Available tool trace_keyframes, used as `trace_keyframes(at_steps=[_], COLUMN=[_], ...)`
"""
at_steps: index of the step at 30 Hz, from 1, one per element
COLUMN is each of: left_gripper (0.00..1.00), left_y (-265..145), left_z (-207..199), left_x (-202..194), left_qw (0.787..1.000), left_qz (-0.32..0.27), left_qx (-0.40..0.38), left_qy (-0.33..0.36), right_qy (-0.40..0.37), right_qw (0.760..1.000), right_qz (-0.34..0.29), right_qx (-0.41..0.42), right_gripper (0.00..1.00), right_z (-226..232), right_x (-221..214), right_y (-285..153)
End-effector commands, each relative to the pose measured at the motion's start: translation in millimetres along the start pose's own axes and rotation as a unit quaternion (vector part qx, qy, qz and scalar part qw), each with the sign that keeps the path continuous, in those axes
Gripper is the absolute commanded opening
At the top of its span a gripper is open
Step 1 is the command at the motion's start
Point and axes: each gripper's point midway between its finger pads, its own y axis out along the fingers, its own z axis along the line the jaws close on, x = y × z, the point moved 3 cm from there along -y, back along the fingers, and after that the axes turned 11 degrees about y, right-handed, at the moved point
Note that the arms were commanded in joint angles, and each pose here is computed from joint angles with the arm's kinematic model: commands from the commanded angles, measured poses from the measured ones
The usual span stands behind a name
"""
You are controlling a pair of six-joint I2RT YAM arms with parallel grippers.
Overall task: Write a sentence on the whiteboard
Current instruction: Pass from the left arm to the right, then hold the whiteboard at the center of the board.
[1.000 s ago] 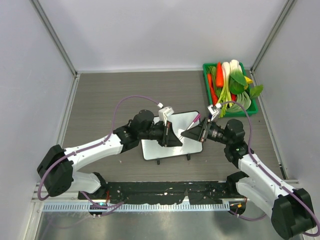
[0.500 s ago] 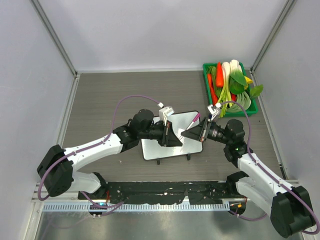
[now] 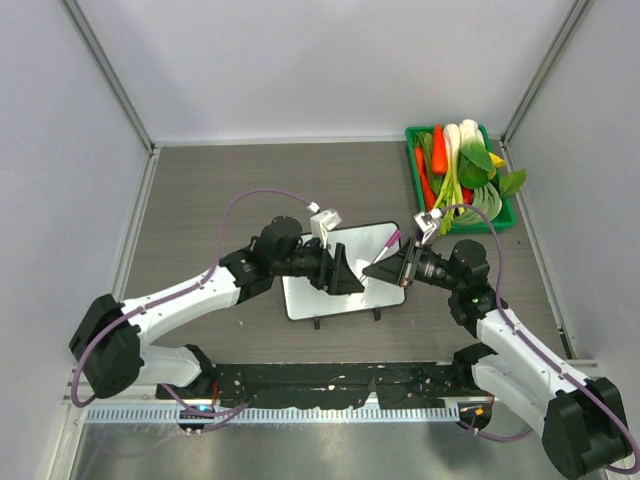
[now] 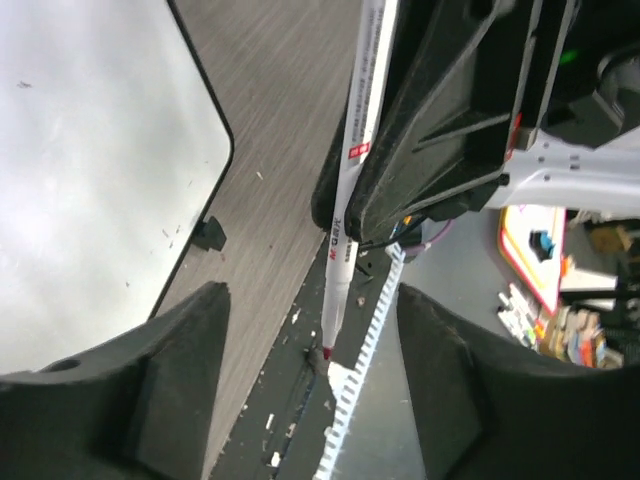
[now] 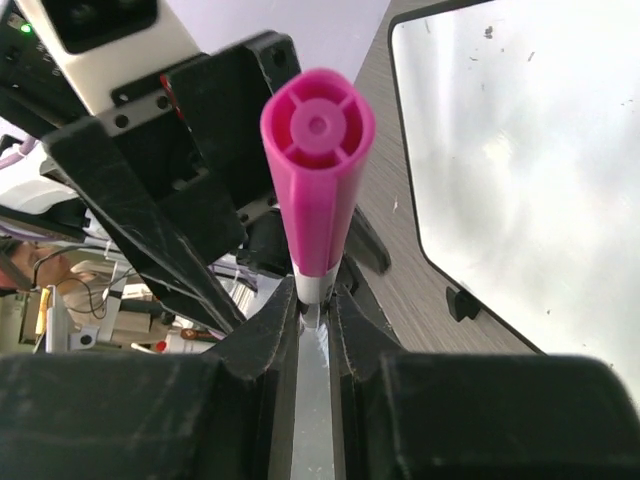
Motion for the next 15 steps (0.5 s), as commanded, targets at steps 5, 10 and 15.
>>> trace_keyframes(at_steps=[5, 10, 15], left_gripper=[0.91, 0.99, 1.0], left_y=[-43, -72, -97], left_z=[13, 29, 44], left_x=[13, 3, -4], left_qw=[0.995, 0.985, 0.968], left_qz=[-0.055, -0.055, -0.054], left_qx=[0.082, 0.166, 0.244], left_qy=[0.003, -0.005, -0.009], right_qy=[-0.06, -0.064, -0.062], right_qw=[0.998, 0.997, 0.997], right_qz=[-0.023, -0.02, -0.007], right_qx=[0.002, -0.03, -0.055], right_gripper=[0.01, 0.02, 0.01], right_z=[13, 0, -11], right_x=[9, 9, 2], right_y=[-3, -3, -6])
